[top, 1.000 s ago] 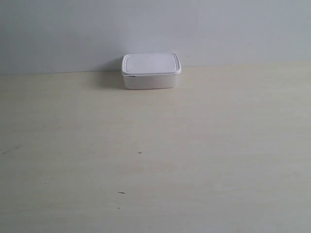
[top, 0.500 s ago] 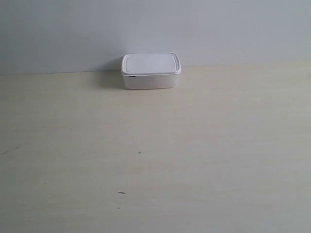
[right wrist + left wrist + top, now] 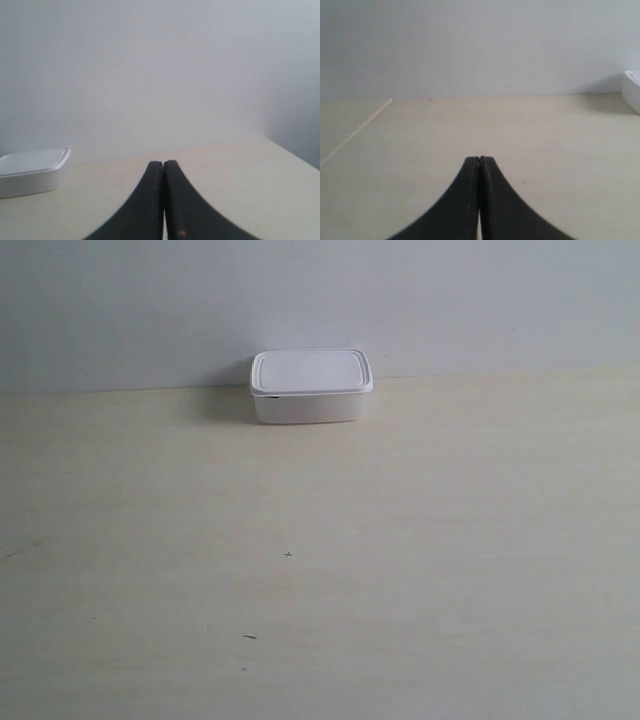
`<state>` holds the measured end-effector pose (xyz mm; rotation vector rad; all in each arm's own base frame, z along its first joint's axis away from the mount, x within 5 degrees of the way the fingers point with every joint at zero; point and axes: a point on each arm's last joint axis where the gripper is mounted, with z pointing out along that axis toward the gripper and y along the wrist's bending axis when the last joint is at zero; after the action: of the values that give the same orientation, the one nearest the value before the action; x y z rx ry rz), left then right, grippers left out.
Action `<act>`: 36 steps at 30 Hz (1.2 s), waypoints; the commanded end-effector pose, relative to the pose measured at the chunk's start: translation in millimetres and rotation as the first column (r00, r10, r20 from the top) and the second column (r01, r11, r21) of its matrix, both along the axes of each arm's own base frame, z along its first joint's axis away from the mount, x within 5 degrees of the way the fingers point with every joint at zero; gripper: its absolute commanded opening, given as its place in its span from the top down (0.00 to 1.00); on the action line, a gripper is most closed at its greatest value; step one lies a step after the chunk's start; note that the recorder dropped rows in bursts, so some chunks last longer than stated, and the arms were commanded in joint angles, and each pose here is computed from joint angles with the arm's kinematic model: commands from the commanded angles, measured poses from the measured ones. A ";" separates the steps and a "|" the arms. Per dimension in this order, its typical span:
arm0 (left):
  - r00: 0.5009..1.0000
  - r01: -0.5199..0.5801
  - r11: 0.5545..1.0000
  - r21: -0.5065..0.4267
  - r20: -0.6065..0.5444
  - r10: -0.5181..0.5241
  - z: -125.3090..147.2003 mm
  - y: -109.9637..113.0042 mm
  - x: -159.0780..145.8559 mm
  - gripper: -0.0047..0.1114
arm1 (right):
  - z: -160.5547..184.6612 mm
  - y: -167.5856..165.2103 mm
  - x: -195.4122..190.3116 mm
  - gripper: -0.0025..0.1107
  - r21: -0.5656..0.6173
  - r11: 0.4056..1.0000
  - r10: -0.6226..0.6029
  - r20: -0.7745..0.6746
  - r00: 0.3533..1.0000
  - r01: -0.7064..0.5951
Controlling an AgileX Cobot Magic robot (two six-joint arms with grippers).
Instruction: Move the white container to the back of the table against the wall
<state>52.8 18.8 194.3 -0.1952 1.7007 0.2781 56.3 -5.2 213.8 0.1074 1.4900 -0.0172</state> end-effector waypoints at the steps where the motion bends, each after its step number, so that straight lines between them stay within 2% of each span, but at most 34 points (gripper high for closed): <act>1: 0.998 -0.013 0.976 -0.219 -0.056 0.001 -11.5 -3.4 -1.4 0.96 | -2.9 -2.9 -0.5 0.98 -0.006 0.999 -0.036 -0.016 0.999 0.036; 6: 0.997 -0.018 0.972 -0.236 -0.076 0.001 -13.5 -3.7 -1.9 0.96 | -3.4 -3.6 -0.6 0.98 0.004 0.999 -0.042 -0.021 0.999 0.042; 12: 0.997 -0.018 0.972 -0.236 -0.076 0.001 -13.5 -3.7 -1.9 0.96 | -6.7 -4.1 -0.5 0.98 0.163 0.986 -0.037 -0.043 0.998 0.043; 13: 0.997 -0.018 0.972 -0.236 -0.076 0.001 -13.5 -3.7 -1.9 0.96 | -8.1 -4.8 -0.6 0.98 0.136 0.989 -0.046 -0.061 0.997 0.054; 16: 0.997 -0.018 0.972 -0.234 -0.076 0.000 -13.6 -3.7 -1.9 0.96 | -14.8 -7.9 -1.3 0.98 -0.116 0.990 -0.100 -0.155 0.983 0.082; 18: 0.997 -0.018 0.972 -0.234 -0.076 0.000 -13.6 -3.7 -1.9 0.96 | -21.5 -10.5 -2.5 0.98 -0.283 0.957 -0.143 -0.239 0.960 0.072; 20: 0.997 -0.018 0.972 -0.234 -0.076 0.000 -13.6 -3.7 -1.9 0.96 | -27.4 -12.4 -4.0 0.98 -0.393 0.918 -0.174 -0.308 0.935 0.042; 21: 0.997 -0.018 0.972 -0.234 -0.076 0.000 -13.6 -3.7 -1.9 0.96 | -28.7 -12.4 -4.3 0.98 -0.412 0.911 -0.177 -0.323 0.930 0.030; 23: 0.997 -0.018 0.972 -0.234 -0.076 0.000 -13.6 -3.7 -1.9 0.96 | -29.2 -11.4 -4.2 0.98 -0.390 0.921 -0.163 -0.328 0.931 0.024; 25: 0.997 -0.018 0.972 -0.234 -0.076 0.000 -13.6 -3.7 -1.9 0.96 | -30.1 -9.2 -4.0 0.98 -0.319 0.948 -0.132 -0.333 0.934 0.020; 28: 0.997 -0.018 0.972 -0.234 -0.076 0.000 -13.6 -3.7 -1.9 0.96 | -31.7 -3.7 -3.5 0.98 -0.138 0.990 -0.055 -0.340 0.939 0.008; 31: 0.997 -0.018 0.972 -0.234 -0.076 0.000 -13.6 -3.7 -1.9 0.96 | -31.2 0.4 -2.9 0.98 -0.007 1.000 0.001 -0.325 0.946 -0.003; 36: 0.997 -0.018 0.972 -0.236 -0.076 0.000 -13.6 -3.8 -1.9 0.96 | -31.3 1.2 -2.9 0.98 0.018 1.000 0.011 -0.324 0.946 -0.005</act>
<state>51.0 15.4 181.1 -0.3632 1.8152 0.1021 53.5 -4.3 183.2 0.1072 1.8290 -0.0244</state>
